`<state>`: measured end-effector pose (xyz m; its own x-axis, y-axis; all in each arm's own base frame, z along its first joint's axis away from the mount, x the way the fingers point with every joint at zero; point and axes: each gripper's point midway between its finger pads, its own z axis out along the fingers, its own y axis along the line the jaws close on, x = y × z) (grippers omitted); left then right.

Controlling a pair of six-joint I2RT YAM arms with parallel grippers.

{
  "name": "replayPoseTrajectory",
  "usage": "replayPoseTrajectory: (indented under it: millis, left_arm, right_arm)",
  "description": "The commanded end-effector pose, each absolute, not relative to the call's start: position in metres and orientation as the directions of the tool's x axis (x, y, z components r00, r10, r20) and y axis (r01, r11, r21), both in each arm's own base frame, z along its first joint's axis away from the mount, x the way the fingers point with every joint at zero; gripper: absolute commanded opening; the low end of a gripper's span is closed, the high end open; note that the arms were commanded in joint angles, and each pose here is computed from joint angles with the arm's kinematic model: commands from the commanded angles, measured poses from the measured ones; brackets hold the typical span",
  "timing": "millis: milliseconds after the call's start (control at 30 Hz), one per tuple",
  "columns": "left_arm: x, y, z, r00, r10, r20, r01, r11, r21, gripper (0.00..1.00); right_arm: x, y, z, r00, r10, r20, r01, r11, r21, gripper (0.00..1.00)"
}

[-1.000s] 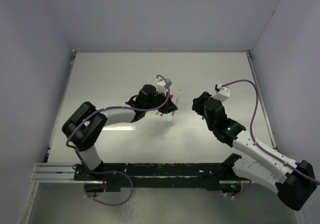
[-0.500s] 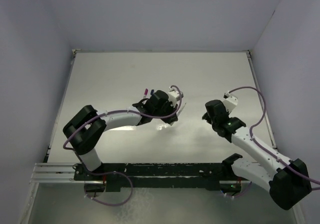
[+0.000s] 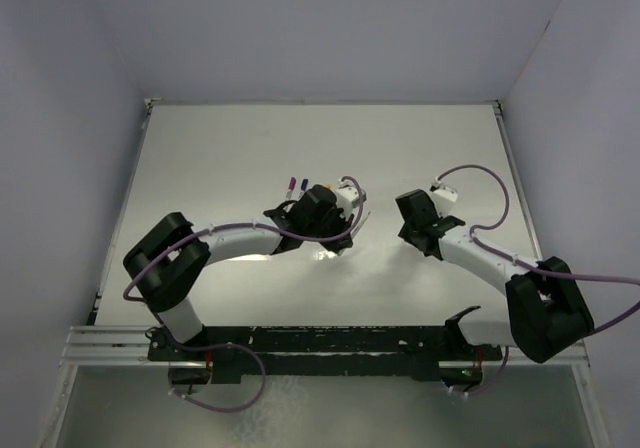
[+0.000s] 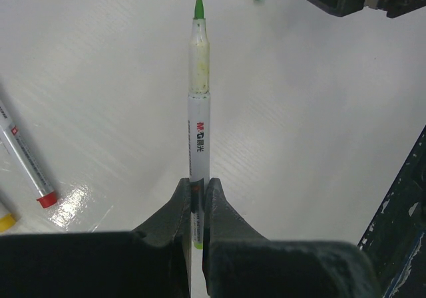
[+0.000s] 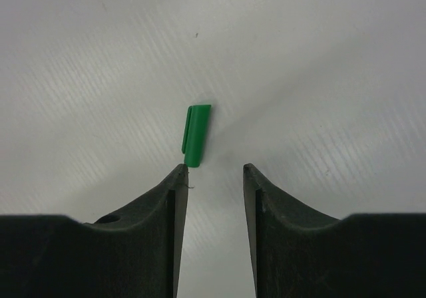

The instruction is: Insert the pens into the pen caps

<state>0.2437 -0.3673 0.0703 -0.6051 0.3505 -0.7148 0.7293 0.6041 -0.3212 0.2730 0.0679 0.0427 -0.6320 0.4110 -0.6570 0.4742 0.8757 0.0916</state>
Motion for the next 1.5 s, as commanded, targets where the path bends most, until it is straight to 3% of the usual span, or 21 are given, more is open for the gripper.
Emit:
replayPoseTrajectory:
  millis: [0,1333,1467]
  left_arm:
    - [0.249,-0.371,0.097,-0.547,0.307,-0.779,0.757,0.578,-0.304,0.00]
    - [0.243,-0.382,0.088,-0.574,0.309,-0.759,0.764,0.535,-0.361,0.00]
    - [0.243,-0.383,0.089,-0.571,0.308,-0.761,0.766,0.533,-0.359,0.00]
  right_arm:
    - [0.302,0.078,0.060,-0.585,0.423,-0.692,0.459,0.876,0.148,0.41]
    - [0.314,0.073,0.018,-0.660,0.416,-0.626,0.472,0.878,0.085,0.33]
    - [0.311,0.073,0.011,-0.673,0.417,-0.611,0.474,0.877,0.077,0.27]
